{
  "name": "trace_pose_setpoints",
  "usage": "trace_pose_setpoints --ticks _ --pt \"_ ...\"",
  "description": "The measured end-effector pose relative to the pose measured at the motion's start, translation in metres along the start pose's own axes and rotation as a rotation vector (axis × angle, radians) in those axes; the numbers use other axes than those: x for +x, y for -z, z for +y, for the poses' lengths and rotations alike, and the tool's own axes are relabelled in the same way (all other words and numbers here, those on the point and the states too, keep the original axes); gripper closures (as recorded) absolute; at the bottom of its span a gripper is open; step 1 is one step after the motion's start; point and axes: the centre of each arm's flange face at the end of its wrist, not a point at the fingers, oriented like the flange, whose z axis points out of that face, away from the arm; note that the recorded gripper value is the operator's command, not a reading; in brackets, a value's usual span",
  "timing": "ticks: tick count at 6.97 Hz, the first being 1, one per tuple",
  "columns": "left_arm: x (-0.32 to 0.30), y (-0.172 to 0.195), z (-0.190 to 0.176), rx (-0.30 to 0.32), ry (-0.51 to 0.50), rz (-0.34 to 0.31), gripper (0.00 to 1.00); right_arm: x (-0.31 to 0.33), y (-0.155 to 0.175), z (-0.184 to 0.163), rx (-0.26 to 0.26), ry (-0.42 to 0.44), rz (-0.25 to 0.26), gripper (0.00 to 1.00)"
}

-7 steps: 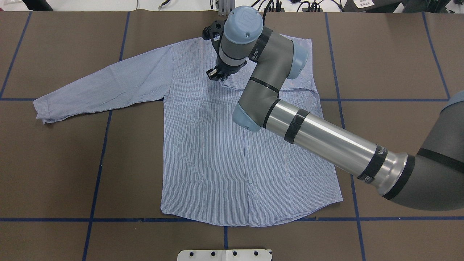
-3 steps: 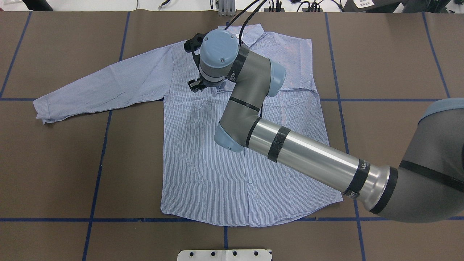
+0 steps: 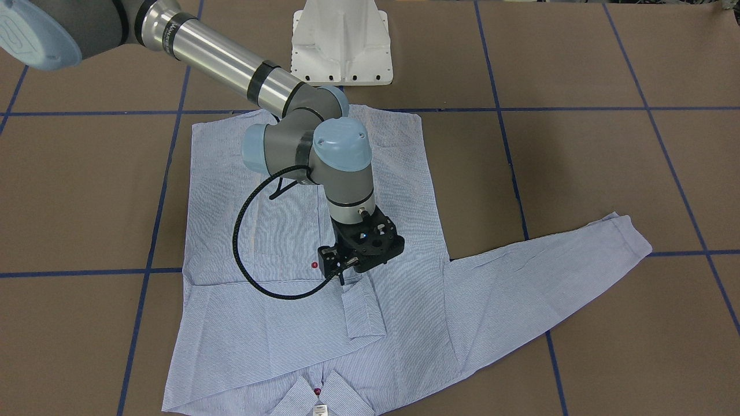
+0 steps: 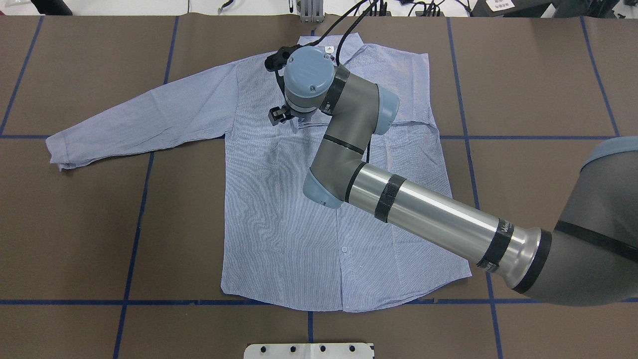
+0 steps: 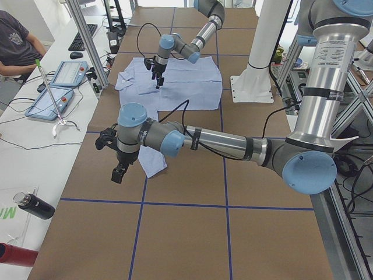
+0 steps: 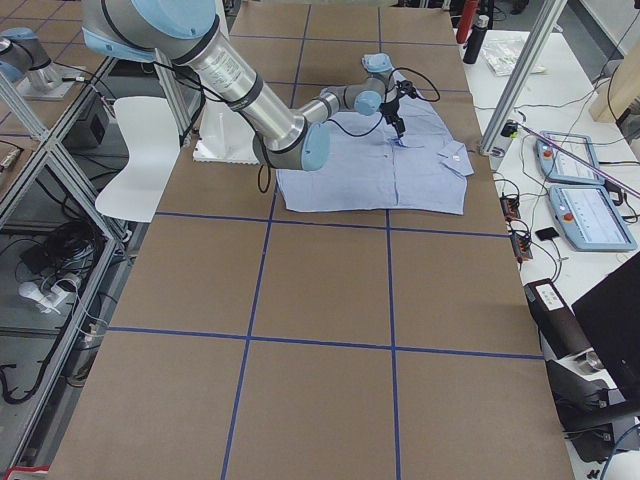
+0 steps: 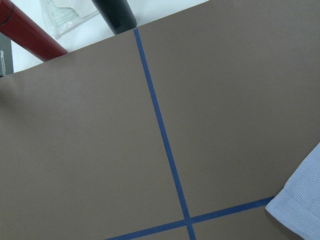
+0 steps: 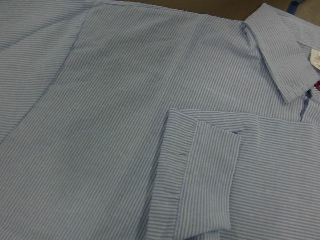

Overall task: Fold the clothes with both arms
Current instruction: 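Lower the sleeve across the chest below the collar with the right gripper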

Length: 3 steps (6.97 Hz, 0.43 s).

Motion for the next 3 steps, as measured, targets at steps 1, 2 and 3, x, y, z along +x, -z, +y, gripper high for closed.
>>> trace_pose_setpoints --ticks 1,2,3 --pt "0.000 0.000 -0.001 0.001 0.000 0.000 0.00 0.012 -0.006 -0.001 0.009 -0.011 0.003 0.03" --pt "0.001 0.001 -0.001 0.002 -0.001 0.000 0.00 0.019 -0.018 0.001 0.037 -0.053 -0.019 0.04" --pt "0.001 0.001 -0.002 0.003 -0.002 0.000 0.00 0.025 -0.031 0.005 0.072 -0.159 -0.056 0.04"
